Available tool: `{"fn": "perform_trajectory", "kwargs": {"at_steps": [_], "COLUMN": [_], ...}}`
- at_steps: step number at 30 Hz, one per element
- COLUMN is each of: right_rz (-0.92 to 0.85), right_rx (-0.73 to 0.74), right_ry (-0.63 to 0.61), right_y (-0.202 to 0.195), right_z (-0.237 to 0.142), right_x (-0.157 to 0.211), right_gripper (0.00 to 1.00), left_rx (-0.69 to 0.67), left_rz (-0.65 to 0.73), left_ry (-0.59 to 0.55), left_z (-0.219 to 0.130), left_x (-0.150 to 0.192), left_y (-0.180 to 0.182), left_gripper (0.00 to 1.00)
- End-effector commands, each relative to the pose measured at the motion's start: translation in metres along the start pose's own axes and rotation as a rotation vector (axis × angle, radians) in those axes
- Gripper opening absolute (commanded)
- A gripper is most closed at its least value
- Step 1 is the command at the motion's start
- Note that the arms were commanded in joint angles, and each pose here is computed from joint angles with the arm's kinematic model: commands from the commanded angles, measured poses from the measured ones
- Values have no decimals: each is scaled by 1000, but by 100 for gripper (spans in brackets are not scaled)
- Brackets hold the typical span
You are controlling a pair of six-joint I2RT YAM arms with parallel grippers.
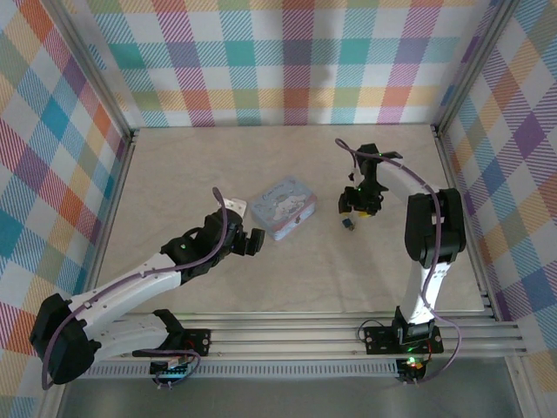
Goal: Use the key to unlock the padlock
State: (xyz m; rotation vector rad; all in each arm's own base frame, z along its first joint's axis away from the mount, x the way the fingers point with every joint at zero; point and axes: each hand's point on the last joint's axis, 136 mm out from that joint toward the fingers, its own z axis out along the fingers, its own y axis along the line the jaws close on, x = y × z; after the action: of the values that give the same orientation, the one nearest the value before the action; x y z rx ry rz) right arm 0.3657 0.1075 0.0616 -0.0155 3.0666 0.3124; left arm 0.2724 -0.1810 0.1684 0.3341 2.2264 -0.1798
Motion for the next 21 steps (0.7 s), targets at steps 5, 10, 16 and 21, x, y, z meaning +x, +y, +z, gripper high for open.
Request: {"fn": "perform_trajectory", "kwargs": {"at_steps": [5, 10, 16, 21], "right_rz": [-80, -115, -127, -110], "right_rx": [-18, 41, 124, 146], "right_ry": [-279, -521, -745, -971], "right_y": [6, -5, -31, -46], "right_z": [-65, -92, -90, -88], "right_x": [-10, -13, -10, -8], "right_gripper": [100, 100, 100, 100], "left_rx": [-67, -109, -254, -309], "left_rz": [-19, -86, 4, -142], "left_ry": [-57, -191, -120, -151], "left_z": [0, 7, 29, 40], "left_x": [-45, -78, -62, -36], "left_y": [31, 78, 133, 176], "left_gripper": [100, 100, 100, 100]}}
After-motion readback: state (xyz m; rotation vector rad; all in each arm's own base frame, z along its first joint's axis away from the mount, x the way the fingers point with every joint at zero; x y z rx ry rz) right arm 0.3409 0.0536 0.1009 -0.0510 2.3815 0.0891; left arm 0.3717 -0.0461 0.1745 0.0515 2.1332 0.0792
